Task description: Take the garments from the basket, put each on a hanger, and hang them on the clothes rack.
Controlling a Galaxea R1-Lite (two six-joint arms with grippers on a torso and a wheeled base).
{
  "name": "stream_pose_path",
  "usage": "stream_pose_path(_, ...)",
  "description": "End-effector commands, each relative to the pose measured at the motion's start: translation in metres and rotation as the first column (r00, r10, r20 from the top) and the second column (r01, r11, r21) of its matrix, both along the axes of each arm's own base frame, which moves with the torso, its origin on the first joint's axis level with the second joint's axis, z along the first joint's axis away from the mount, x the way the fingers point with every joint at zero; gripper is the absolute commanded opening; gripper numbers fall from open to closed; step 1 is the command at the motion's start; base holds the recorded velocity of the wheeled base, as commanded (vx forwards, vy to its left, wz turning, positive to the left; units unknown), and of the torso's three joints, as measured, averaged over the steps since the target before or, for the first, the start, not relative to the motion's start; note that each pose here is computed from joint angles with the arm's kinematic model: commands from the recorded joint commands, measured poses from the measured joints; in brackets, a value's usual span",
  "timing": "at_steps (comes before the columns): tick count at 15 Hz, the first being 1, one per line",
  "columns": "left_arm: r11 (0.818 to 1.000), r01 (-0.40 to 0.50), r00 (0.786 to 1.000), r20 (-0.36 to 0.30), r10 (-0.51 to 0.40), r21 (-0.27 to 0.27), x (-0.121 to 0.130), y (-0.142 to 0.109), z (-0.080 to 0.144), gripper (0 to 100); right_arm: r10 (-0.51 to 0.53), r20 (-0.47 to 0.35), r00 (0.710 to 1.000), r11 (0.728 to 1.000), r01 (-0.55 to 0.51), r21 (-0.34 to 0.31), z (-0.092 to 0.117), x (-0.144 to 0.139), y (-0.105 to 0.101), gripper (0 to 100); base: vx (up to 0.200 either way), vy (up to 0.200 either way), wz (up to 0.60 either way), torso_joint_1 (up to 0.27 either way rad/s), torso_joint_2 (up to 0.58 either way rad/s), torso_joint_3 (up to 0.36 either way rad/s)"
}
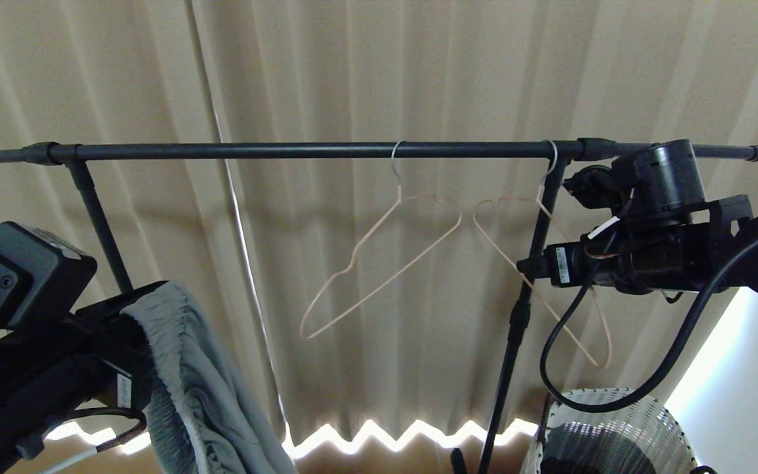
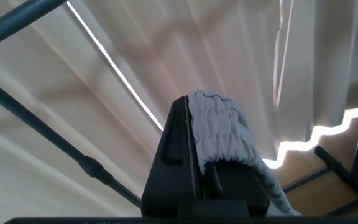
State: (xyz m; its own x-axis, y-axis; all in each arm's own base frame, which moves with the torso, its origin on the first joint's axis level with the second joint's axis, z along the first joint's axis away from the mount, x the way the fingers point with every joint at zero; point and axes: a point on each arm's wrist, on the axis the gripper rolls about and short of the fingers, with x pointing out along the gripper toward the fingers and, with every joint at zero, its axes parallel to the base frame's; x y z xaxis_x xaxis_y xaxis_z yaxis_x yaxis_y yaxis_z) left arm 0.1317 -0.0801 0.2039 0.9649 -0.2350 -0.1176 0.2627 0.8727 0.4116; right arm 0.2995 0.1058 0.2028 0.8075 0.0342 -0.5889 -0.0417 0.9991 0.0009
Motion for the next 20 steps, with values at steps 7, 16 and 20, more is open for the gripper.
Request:
stream_pose_path(7,1.0,-0.001,1.0,-0.001,0.001,0.001,0.0,0.0,0.0,0,0.001,0.007,1.0,1.0,-0.001,-0.004,0.005,-0.004,-0.001,0,0.0,0.0,0.0,0.0,0.0,0.0)
stream_pose_path(16,1.0,-0.001,1.0,-0.002,0.001,0.0,0.0,0.0,-0.001,0,-0.003,0.117,0.993,0.999,-0.001,0.038,0.038,-0.027,-0.011,0,0.0,0.0,0.0,0.0,0.0,0.0)
stream_pose_path(20,1.0,-0.001,1.0,-0.003,0.001,0.002,0.0,0.0,-0.001,0,-0.005,0.174,0.985,0.998,-0.005,0.059,0.055,-0.043,-0.016,0,0.0,0.0,0.0,0.0,0.0,0.0)
